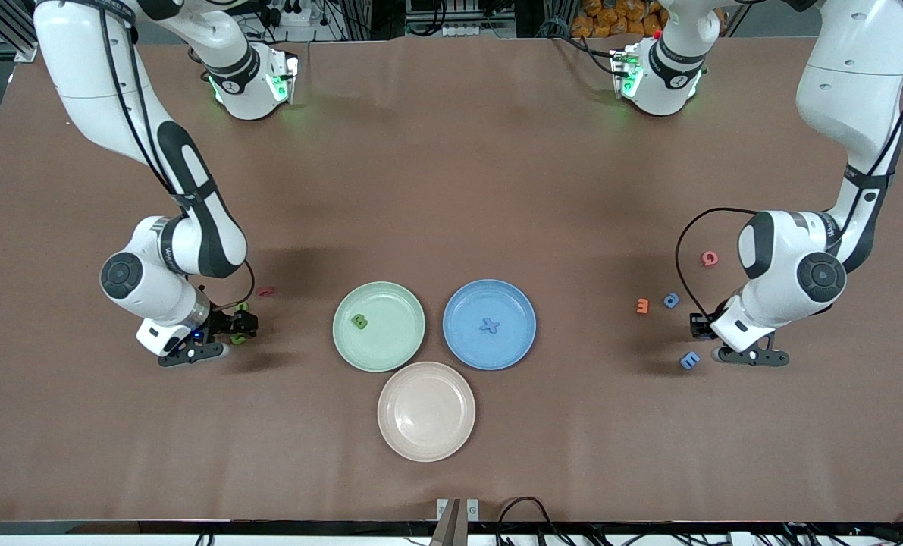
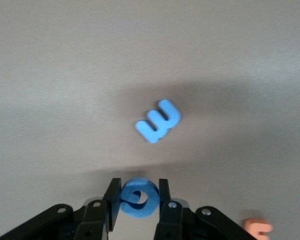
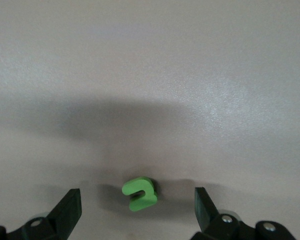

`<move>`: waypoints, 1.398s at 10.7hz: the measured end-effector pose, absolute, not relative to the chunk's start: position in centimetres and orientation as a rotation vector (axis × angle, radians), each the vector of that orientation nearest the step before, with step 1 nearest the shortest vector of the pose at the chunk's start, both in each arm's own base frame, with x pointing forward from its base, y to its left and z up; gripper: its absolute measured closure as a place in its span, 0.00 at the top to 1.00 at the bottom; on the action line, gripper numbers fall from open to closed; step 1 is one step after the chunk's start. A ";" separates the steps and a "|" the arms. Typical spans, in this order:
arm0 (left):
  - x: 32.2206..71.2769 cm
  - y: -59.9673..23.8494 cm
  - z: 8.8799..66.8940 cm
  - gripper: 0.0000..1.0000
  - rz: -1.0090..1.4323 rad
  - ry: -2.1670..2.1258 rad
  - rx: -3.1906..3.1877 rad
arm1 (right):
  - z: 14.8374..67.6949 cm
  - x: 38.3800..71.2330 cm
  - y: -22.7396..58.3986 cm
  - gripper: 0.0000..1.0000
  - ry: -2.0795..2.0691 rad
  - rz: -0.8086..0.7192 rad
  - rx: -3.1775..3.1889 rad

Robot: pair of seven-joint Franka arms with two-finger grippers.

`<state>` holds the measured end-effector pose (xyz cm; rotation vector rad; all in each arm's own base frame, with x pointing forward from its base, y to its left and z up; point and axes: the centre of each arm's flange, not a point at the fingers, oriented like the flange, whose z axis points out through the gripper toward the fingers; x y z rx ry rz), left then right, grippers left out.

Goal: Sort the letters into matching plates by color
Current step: 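Grasp the blue G with the left gripper while the right gripper reaches u, then release the G with the left gripper while the right gripper grasps the u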

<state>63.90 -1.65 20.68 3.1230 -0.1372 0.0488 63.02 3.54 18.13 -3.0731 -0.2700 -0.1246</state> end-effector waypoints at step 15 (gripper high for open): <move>61.8 -22.0 23.3 0.34 0.043 0.163 3.082 | 16.3 62.1 3.4 1.00 0.263 -0.043 -3.054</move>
